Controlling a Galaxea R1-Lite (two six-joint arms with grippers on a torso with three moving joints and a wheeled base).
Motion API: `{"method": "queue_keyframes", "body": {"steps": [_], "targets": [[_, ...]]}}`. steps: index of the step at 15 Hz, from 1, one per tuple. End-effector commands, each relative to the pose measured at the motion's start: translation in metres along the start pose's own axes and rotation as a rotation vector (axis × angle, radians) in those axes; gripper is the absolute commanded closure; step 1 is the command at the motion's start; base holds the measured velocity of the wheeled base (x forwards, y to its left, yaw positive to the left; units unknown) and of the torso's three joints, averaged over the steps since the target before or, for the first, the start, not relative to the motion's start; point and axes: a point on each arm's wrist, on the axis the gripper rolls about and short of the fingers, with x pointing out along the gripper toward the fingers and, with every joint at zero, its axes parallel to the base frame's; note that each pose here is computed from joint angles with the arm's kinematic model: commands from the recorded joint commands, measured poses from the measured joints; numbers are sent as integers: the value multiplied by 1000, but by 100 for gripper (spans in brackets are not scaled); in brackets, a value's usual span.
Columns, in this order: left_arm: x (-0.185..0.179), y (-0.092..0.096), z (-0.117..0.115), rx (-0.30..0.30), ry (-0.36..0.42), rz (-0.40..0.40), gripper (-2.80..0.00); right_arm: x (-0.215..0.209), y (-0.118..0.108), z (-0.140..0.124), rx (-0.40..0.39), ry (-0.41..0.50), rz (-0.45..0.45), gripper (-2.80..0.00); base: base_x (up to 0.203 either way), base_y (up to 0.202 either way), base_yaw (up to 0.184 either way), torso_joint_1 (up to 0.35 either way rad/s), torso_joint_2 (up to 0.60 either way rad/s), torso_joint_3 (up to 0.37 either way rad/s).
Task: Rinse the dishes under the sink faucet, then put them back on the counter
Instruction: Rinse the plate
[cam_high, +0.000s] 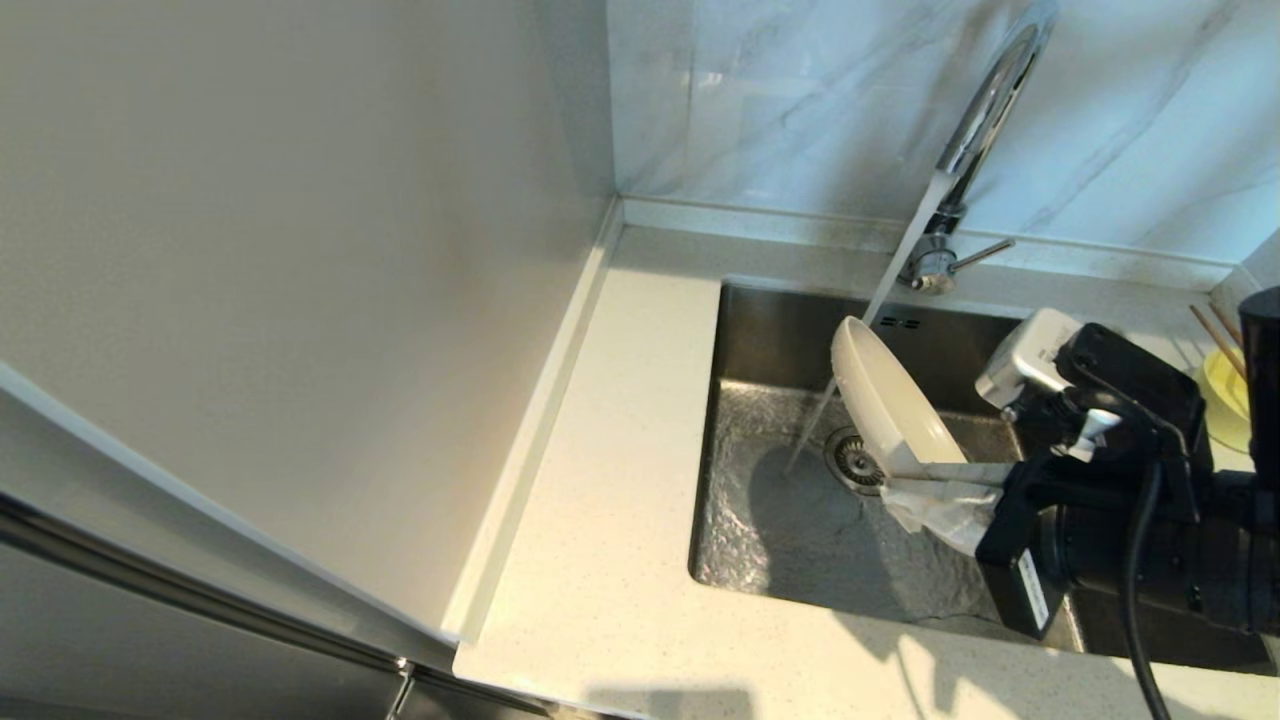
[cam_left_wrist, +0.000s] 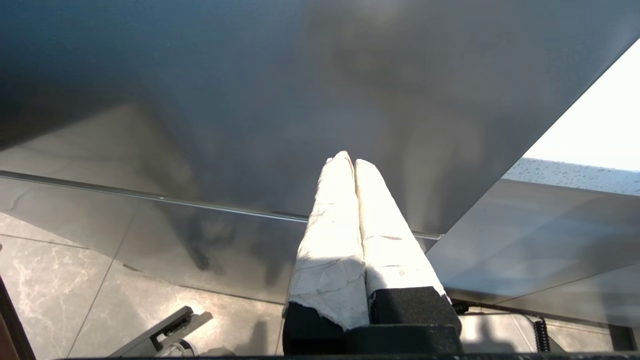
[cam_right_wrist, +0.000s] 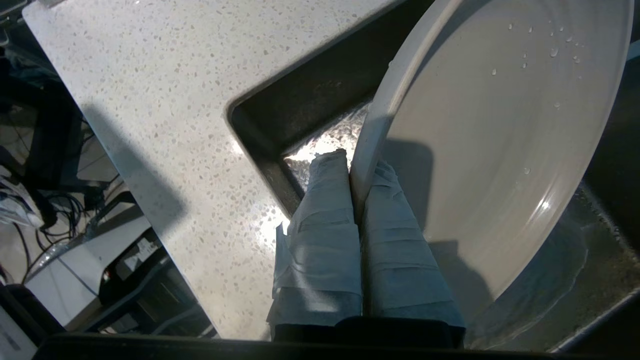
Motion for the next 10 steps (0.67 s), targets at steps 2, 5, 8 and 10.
{"method": "queue_keyframes", "body": {"steps": [2, 5, 8, 10], "targets": [[0, 0, 0, 0, 0, 0, 0, 23, 2, 3, 23, 42, 10, 0, 0, 0, 0, 0, 0, 0], [0, 0, 0, 0, 0, 0, 0, 45, 0, 9, 91, 67, -3, 0, 0, 0, 0, 0, 0, 0], [0, 0, 0, 0, 0, 0, 0, 65, -7, 13, 123, 81, -39, 0, 0, 0, 0, 0, 0, 0], [0, 0, 0, 0, 0, 0, 0, 81, -13, 13, 135, 64, -105, 0, 0, 0, 0, 0, 0, 0]]}}
